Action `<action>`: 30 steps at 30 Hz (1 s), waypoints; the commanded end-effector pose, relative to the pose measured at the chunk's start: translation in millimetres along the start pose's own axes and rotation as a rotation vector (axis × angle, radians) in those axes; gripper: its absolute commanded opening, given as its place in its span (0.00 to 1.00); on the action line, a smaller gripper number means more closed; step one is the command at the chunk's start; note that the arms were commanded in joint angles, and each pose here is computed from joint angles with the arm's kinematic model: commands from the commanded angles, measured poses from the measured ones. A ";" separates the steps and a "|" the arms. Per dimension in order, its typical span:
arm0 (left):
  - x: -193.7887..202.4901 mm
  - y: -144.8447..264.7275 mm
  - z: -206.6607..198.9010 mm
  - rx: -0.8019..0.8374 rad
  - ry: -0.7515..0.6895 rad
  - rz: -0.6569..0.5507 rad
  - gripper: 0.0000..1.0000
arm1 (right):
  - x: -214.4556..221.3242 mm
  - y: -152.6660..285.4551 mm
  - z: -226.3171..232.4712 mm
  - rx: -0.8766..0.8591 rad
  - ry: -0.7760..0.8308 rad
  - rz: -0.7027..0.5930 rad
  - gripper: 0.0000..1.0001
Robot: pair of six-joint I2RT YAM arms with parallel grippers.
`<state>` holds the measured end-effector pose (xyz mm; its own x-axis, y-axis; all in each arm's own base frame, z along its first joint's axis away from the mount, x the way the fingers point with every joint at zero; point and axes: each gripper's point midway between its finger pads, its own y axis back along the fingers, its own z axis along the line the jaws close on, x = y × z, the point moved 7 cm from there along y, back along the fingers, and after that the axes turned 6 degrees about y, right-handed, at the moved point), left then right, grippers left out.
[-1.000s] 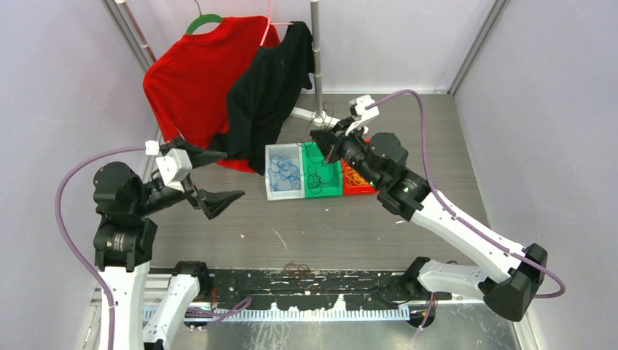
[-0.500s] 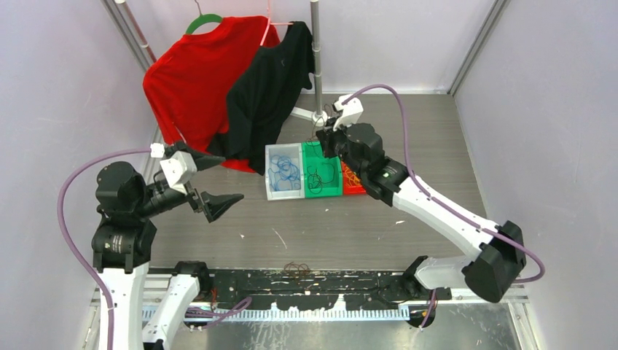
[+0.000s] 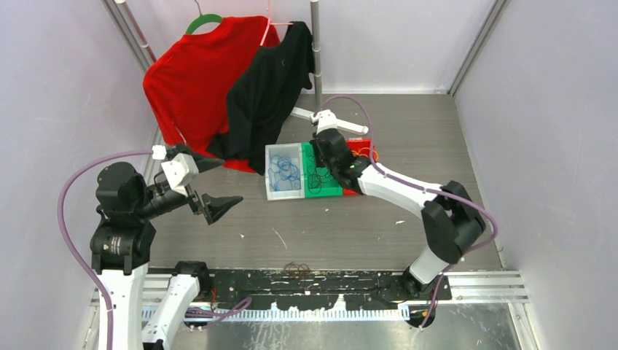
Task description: Untangle the cables
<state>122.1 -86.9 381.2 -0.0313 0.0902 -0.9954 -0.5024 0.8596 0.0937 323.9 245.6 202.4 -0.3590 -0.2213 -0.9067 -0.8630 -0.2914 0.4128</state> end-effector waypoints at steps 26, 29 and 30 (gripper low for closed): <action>7.4 2.9 8.7 -0.054 0.028 0.101 1.00 | -40.7 41.3 27.4 -0.097 0.001 0.028 0.54; 11.5 0.7 12.1 -0.052 0.048 0.119 0.99 | -11.3 78.7 57.9 -0.208 0.045 0.060 0.62; 12.5 -0.2 13.2 -0.049 0.051 0.122 0.99 | 2.3 94.0 72.4 -0.280 0.056 0.092 0.65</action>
<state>129.4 -80.6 364.3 -0.1405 0.1553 -0.9778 -0.5277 0.8239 0.2066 282.0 264.5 233.8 -0.4103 -0.2747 -0.8696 -0.8030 -0.3431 0.4872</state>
